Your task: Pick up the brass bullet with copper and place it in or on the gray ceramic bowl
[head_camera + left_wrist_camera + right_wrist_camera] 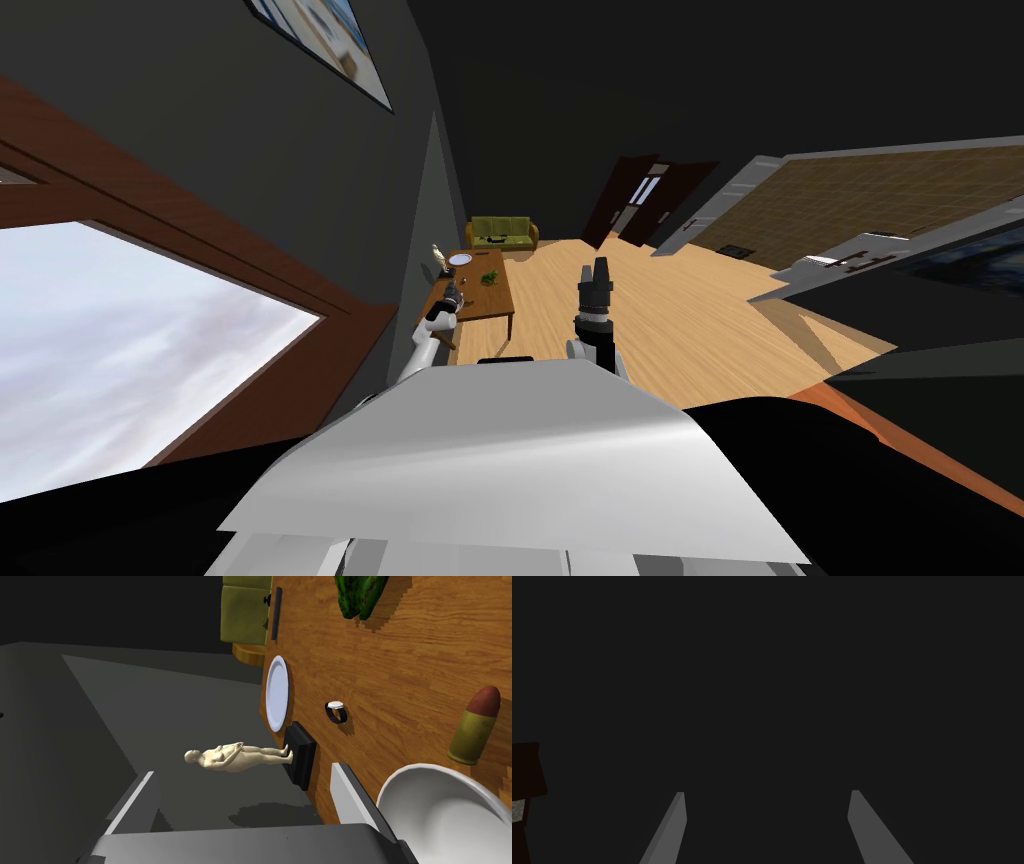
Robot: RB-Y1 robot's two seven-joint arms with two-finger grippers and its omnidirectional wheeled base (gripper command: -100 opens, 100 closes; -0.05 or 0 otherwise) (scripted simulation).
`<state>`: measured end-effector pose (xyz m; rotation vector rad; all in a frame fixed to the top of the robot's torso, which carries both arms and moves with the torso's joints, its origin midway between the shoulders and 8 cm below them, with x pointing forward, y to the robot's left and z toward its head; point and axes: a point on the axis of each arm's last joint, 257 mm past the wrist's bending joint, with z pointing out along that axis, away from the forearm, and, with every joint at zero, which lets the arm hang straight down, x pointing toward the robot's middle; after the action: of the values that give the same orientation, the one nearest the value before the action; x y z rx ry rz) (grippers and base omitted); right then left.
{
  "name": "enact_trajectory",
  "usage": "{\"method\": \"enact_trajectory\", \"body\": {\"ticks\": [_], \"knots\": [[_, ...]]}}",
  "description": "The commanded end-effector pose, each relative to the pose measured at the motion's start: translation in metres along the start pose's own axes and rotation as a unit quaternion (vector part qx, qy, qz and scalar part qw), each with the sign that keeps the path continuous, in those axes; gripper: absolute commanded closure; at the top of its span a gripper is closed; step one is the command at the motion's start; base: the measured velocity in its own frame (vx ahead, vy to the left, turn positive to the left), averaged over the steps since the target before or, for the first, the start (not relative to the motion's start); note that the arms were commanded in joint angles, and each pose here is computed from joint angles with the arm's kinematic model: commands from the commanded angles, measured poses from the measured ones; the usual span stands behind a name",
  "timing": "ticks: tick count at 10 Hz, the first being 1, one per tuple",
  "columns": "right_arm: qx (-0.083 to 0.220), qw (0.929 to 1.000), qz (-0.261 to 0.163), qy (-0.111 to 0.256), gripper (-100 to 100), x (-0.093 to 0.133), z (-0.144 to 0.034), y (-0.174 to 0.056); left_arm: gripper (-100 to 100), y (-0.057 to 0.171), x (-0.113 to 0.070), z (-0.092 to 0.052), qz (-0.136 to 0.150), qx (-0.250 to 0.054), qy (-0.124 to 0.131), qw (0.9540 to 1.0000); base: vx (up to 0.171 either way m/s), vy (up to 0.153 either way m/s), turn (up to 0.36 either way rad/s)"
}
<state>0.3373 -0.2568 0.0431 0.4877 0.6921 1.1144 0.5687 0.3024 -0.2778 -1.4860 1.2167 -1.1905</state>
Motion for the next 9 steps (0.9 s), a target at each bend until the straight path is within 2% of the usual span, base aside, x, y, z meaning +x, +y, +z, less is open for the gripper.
{"method": "enact_trajectory", "body": {"ticks": [1,2,3,4,5,6,7,8,9], "knots": [[0.000,1.0000,0.000,0.000,0,0.000,0.000,0.000,-100,0.011,0.003,0.010,-0.001,-0.025,0.001,0.9997,0.014,-0.001,-0.044],[0.000,1.0000,0.000,0.000,0,0.000,0.000,0.000,-100,0.025,-0.002,0.009,-0.001,-0.039,-0.004,0.9992,0.019,-0.001,-0.021],[0.000,1.0000,0.000,0.000,0,0.000,0.000,0.000,-100,0.033,0.002,0.017,-0.001,-0.061,-0.003,0.9981,0.031,-0.006,-0.031],[0.000,1.0000,0.000,0.000,0,0.000,0.000,0.000,-100,0.045,-0.002,0.016,-0.002,-0.073,-0.007,0.9973,0.031,-0.003,-0.017],[0.000,1.0000,0.000,0.000,0,0.000,0.000,0.000,-100,0.048,0.003,0.023,-0.001,-0.091,-0.005,0.9959,0.035,0.001,-0.029],[0.000,1.0000,0.000,0.000,0,0.000,0.000,0.000,-100,0.062,-0.002,0.021,-0.002,-0.104,-0.009,0.9945,0.036,0.003,-0.019],[0.000,1.0000,0.000,0.000,0,0.000,0.000,0.000,-100,0.064,-0.003,0.021,-0.002,-0.107,-0.010,0.9942,0.017,0.000,0.003],[0.000,1.0000,0.000,0.000,0,0.000,0.000,0.000,-100,0.070,0.002,0.027,0.000,-0.127,-0.009,0.9918,0.026,-0.003,-0.025],[0.000,1.0000,0.000,0.000,0,0.000,0.000,0.000,-100,0.083,-0.003,0.024,-0.001,-0.141,-0.014,0.9900,0.030,0.000,-0.019]]}}
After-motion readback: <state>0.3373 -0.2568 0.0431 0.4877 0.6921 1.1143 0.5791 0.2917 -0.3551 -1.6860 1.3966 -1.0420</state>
